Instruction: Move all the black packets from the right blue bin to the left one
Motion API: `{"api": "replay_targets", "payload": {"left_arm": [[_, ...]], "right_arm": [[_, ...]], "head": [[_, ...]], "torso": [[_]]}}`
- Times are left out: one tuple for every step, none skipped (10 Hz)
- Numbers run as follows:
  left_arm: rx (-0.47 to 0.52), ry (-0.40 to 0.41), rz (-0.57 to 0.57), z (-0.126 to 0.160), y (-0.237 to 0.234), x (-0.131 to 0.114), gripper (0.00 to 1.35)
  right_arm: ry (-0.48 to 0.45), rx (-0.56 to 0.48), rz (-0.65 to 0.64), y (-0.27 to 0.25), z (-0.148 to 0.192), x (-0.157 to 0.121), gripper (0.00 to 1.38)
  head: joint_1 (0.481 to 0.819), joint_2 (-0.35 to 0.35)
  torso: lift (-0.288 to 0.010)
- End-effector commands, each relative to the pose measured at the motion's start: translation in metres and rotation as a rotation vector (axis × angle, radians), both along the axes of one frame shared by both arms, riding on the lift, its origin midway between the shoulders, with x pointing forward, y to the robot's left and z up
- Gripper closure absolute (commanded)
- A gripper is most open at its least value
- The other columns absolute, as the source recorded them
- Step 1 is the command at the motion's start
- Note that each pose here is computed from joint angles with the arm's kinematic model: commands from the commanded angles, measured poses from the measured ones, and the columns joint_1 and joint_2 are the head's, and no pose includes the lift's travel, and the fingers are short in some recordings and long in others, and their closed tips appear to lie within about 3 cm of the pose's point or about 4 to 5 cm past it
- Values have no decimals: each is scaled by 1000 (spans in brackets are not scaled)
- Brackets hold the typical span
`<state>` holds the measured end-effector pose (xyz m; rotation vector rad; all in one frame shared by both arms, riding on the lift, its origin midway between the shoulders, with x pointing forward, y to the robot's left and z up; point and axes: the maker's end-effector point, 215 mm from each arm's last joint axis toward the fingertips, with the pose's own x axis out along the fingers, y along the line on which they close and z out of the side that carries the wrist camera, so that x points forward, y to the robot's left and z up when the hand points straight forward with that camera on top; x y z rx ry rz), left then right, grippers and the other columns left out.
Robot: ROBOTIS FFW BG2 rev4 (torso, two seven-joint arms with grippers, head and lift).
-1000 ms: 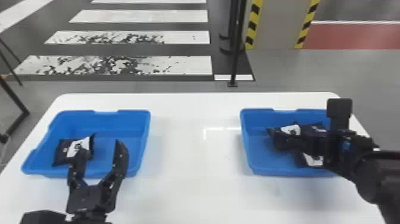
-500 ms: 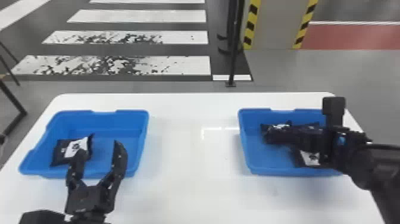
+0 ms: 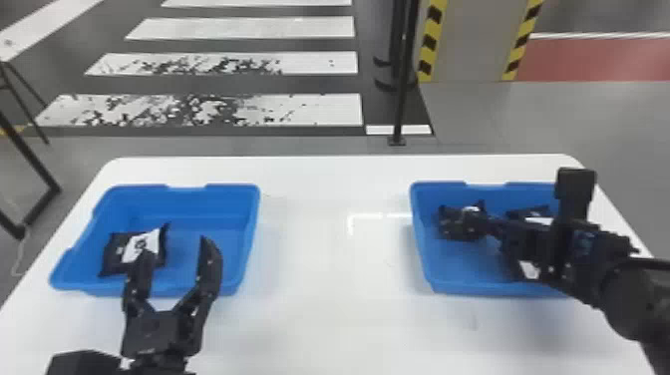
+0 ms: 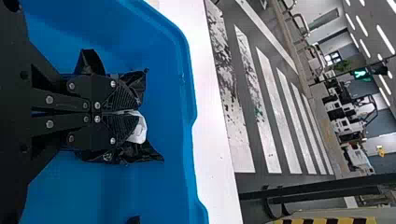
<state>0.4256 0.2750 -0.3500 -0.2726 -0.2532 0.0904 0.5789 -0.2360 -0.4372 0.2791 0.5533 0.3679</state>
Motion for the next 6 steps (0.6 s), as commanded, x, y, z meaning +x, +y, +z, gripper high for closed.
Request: {"api": "replay_targets", "payload": {"left_arm": [[-2, -29, 9, 8, 2, -2, 220], [-9, -70, 16, 20, 3, -5, 220], [-14, -81, 18, 24, 3, -5, 220], [-22, -82, 18, 23, 2, -6, 220], [-37, -97, 20, 27, 2, -8, 220], [-63, -123, 6, 34, -6, -9, 216]], "right_arm": [[-58, 32, 3, 6, 20, 2, 1265], [-78, 64, 3, 10, 28, -2, 1265], [-91, 66, -12, 2, 30, 0, 1265], [-105, 97, -10, 7, 36, -4, 1265], [-127, 127, 3, 15, 48, -8, 1265], [-145, 197, 37, 30, 62, -14, 1265]], "head": [[695, 42], [695, 48], [695, 52], [695, 55], [695, 53], [695, 58]], "torso": [[-168], [-168], [-168], [-168], [-168], [-168]]}}
